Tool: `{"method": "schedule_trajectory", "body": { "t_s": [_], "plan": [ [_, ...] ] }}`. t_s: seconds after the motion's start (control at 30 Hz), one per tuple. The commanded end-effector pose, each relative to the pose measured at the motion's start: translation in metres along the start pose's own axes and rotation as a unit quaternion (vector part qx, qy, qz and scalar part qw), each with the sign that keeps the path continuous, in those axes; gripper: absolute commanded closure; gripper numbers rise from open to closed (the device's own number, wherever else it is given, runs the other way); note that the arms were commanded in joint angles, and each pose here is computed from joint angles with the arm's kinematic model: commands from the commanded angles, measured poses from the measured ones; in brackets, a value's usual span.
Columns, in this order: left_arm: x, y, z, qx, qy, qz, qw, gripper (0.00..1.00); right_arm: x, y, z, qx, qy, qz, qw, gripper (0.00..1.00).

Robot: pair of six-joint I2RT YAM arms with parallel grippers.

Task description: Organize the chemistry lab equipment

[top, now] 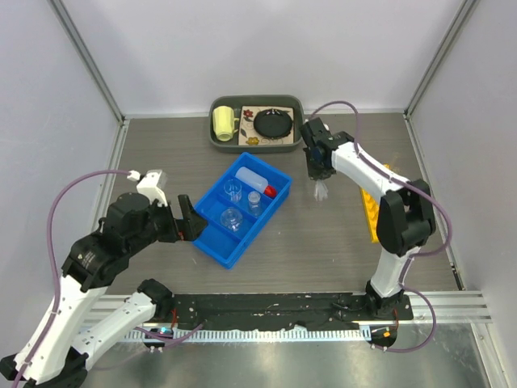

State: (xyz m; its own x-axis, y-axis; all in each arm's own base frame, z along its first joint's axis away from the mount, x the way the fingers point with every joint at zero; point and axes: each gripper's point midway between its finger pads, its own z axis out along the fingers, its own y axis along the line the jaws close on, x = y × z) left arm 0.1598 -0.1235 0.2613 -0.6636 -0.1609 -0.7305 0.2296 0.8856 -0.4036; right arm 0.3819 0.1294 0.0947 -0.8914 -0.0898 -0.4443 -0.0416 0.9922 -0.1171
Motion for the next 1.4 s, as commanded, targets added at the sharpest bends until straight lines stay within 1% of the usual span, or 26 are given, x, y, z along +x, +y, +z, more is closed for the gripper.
{"method": "schedule_trajectory", "body": {
  "t_s": [0.0,0.03,0.1,0.17,0.2,0.27,0.3,0.47,0.53,0.63,0.73,0.97,1.37],
  "plan": [
    [-0.03,0.01,-0.019,-0.04,-0.074,-0.051,0.995,0.0,-0.043,0.024,-0.095,-0.012,-0.118,-0.029,0.993,0.92],
    [-0.033,0.012,-0.022,-0.047,-0.084,-0.059,0.994,0.0,-0.051,0.032,-0.11,-0.021,-0.135,-0.031,0.99,0.92],
    [-0.039,0.022,-0.028,-0.077,-0.103,-0.084,0.988,0.0,-0.048,0.058,-0.135,-0.05,-0.152,-0.052,0.986,0.91],
    [-0.04,0.028,-0.031,-0.094,-0.109,-0.096,0.985,0.0,-0.049,0.08,-0.155,-0.082,-0.17,-0.063,0.98,0.89],
    [-0.043,0.029,-0.034,-0.098,-0.116,-0.105,0.983,0.0,-0.042,0.103,-0.167,-0.12,-0.172,-0.078,0.975,0.89],
    [-0.046,0.03,-0.037,-0.102,-0.122,-0.11,0.981,0.0,-0.036,0.13,-0.178,-0.164,-0.179,-0.096,0.965,0.88],
    [-0.048,0.033,-0.039,-0.11,-0.13,-0.112,0.979,0.0,-0.025,0.15,-0.182,-0.187,-0.175,-0.114,0.96,0.88],
    [-0.064,0.034,-0.049,-0.12,-0.149,-0.09,0.977,0.0,0.004,0.214,-0.189,-0.272,-0.152,-0.164,0.936,0.88],
    [-0.067,0.035,-0.05,-0.128,-0.152,-0.078,0.977,0.0,0.018,0.238,-0.188,-0.295,-0.138,-0.187,0.927,0.88],
    [-0.075,0.034,-0.052,-0.131,-0.158,-0.067,0.976,0.0,0.029,0.264,-0.192,-0.313,-0.137,-0.217,0.915,0.88],
    [-0.079,0.034,-0.051,-0.136,-0.157,-0.053,0.977,0.0,0.036,0.28,-0.195,-0.325,-0.136,-0.235,0.906,0.88],
    [-0.082,0.029,-0.039,-0.133,-0.145,-0.036,0.98,0.0,0.062,0.31,-0.179,-0.332,-0.114,-0.271,0.896,0.88],
    [-0.087,0.023,-0.029,-0.124,-0.145,-0.03,0.981,0.0,0.09,0.334,-0.147,-0.322,-0.089,-0.307,0.891,0.88]
  ]
}}
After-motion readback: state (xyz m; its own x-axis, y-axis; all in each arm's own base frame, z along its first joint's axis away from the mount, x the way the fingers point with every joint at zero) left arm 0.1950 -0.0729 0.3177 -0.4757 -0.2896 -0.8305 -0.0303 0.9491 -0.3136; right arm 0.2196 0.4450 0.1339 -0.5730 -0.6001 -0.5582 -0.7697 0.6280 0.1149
